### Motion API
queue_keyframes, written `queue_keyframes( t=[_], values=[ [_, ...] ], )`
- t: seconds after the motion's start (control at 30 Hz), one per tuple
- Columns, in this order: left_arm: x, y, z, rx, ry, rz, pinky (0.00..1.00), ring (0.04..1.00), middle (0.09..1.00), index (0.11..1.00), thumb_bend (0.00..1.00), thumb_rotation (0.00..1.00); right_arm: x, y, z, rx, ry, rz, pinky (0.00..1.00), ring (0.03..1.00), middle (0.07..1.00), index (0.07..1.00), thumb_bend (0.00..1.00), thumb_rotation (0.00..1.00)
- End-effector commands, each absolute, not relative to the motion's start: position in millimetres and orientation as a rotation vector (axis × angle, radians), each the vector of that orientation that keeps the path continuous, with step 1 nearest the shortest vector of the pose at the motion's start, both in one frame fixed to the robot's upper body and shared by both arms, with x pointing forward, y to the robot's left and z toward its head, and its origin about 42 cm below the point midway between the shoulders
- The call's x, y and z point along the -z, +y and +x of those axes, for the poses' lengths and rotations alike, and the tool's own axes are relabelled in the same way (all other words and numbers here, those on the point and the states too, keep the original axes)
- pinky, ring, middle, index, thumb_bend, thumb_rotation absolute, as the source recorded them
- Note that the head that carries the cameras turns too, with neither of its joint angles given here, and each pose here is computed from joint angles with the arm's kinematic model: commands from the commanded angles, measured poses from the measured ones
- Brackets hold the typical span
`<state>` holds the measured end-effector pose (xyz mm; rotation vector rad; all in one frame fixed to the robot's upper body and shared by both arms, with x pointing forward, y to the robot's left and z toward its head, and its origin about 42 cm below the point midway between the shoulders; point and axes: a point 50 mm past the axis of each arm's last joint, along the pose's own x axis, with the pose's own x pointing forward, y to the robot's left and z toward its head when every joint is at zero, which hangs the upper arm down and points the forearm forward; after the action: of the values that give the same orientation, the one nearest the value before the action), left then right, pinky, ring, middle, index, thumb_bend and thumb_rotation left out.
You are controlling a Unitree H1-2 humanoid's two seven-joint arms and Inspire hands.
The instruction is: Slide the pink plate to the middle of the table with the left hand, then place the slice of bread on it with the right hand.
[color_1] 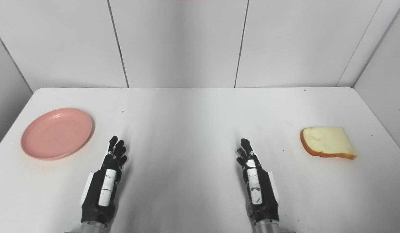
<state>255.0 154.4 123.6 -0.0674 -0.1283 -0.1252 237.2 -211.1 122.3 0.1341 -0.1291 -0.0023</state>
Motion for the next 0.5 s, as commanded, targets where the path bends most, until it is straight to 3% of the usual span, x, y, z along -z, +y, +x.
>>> queue_keyframes(
  t=[0.0,0.47],
  values=[
    [-138.3,152.0,258.9,0.136,-0.195,-0.078,1.00,1.000,1.000,1.000,0.75,0.89,-119.6,-215.0,221.6,0.003,-0.113,0.128,0.96,0.947,0.960,0.916,0.82,0.97],
    [-129.3,146.1,260.5,0.144,-0.185,-0.085,1.00,1.000,1.000,1.000,0.75,0.89,-111.5,-221.1,222.8,-0.001,-0.106,0.125,0.95,0.950,0.966,0.920,0.81,0.97]
  ],
)
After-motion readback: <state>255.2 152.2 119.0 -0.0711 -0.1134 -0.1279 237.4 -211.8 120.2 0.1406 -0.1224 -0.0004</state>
